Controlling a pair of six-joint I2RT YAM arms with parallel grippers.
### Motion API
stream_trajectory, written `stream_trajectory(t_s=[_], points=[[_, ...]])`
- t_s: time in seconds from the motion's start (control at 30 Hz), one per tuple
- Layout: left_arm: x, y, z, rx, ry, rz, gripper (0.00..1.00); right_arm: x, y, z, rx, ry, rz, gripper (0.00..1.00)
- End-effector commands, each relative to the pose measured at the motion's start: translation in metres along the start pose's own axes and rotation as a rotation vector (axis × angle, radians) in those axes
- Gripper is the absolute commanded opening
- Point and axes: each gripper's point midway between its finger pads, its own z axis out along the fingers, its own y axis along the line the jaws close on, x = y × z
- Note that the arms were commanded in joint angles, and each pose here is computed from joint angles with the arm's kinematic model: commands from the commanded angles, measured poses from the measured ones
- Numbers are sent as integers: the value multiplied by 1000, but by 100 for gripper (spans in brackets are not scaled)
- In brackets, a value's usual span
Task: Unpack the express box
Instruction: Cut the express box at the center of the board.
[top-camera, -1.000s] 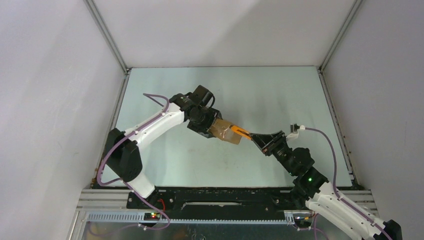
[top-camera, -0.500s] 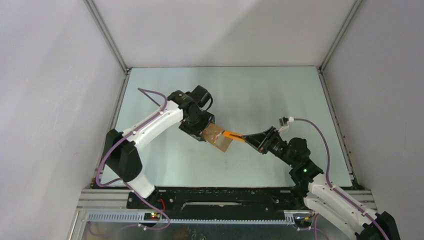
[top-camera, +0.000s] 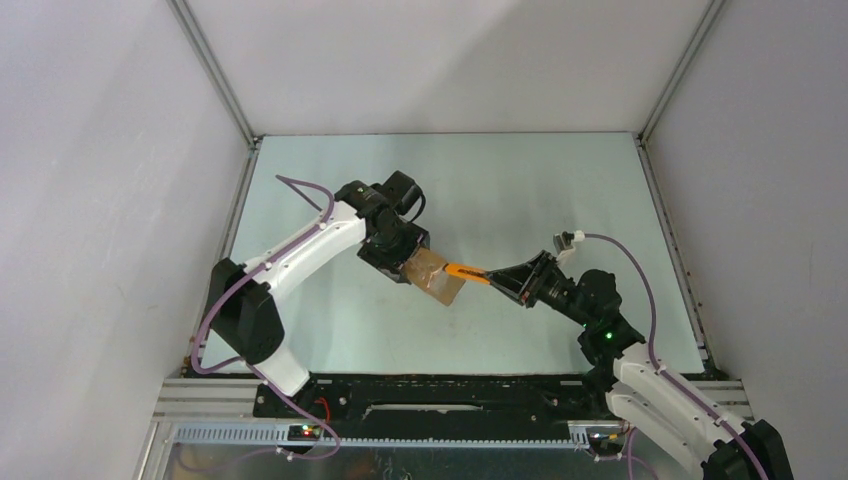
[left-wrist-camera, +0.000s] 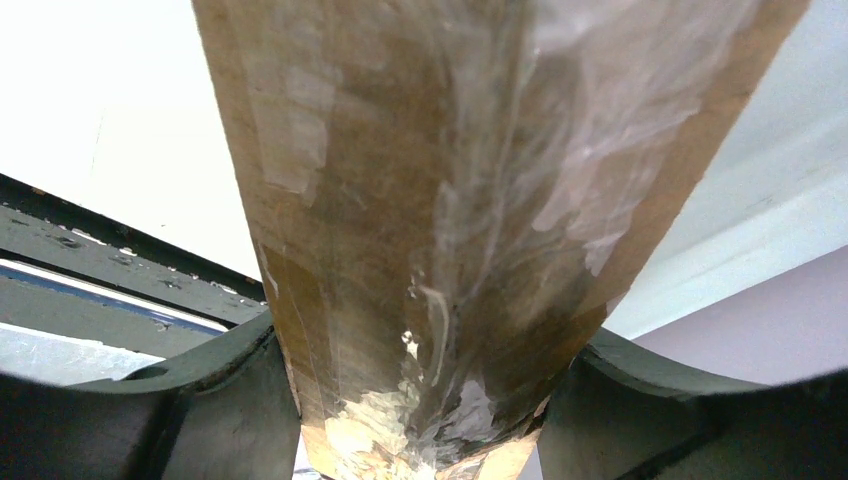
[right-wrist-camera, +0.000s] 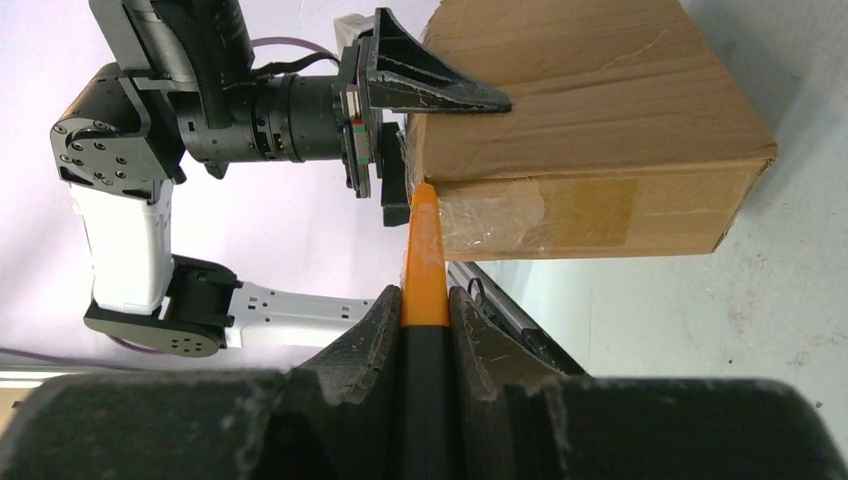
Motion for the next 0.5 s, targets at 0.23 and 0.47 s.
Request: stream_trajectory(t_s=[0.23, 0.47], points=[[-17, -30, -12, 146, -76, -22, 22, 35, 28, -14, -101, 219, 23, 0], [-19, -27, -11, 152, -87, -32, 22, 38, 30, -13, -106, 247, 53, 0]])
